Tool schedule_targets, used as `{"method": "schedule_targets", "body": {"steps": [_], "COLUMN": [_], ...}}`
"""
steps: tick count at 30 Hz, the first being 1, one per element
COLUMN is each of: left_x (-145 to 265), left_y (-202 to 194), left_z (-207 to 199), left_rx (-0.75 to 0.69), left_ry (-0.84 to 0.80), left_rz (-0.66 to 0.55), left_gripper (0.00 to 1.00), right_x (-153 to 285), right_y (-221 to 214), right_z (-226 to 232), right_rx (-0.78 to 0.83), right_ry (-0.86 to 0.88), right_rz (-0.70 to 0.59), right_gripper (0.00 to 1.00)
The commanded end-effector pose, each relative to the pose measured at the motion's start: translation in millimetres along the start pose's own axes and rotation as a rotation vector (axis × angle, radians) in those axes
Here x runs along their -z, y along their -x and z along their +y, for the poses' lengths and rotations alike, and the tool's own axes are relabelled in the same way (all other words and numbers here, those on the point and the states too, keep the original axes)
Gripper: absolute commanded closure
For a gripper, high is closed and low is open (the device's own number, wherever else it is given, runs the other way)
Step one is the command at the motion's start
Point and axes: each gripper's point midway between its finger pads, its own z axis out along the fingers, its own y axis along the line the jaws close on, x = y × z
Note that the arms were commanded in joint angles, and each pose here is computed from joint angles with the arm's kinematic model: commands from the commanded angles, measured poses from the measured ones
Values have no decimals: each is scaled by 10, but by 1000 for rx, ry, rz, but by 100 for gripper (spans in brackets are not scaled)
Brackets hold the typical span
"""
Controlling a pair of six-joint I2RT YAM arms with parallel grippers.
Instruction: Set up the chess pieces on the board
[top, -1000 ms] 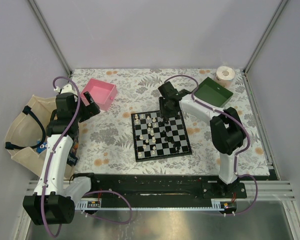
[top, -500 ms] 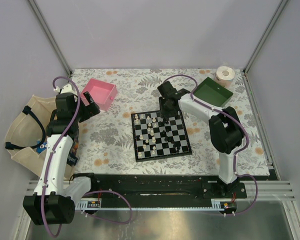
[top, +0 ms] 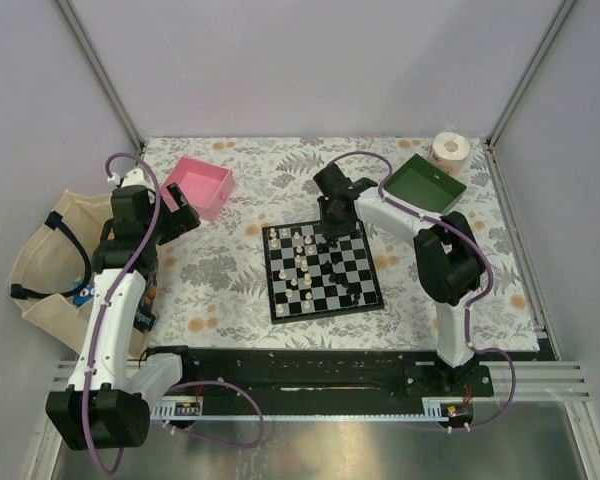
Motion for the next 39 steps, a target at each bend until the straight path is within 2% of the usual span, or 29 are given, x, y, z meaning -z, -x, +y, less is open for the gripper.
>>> {"method": "schedule_targets", "body": {"steps": [1,8,13,26,34,39], "left_x": [-6,-6,-6,-13,-33,-39], "left_y": [90,89,91,84,69,62], "left_z": [-54,-56,-52,-55,-66,-78], "left_rx": [14,14,14,14,16,17], "left_ry": [-27,-28,-27,-29,-34,-40], "left_rz": [-28,-28,-28,-24,-14,-9], "left_gripper": [1,1,1,1,1,1], "right_x": [81,135,184,735,1000,980], "right_y": [123,140,149,405,286,144], "right_z": [109,132,140,178,-153,-445], "right_rx": [16,20,20,5,-26,-63], "right_ry": [23,38,42,97,22,-20], "right_rz": [-29,-34,-40,-184,-239,-221], "right_gripper": [66,78,83,84,85,85]}}
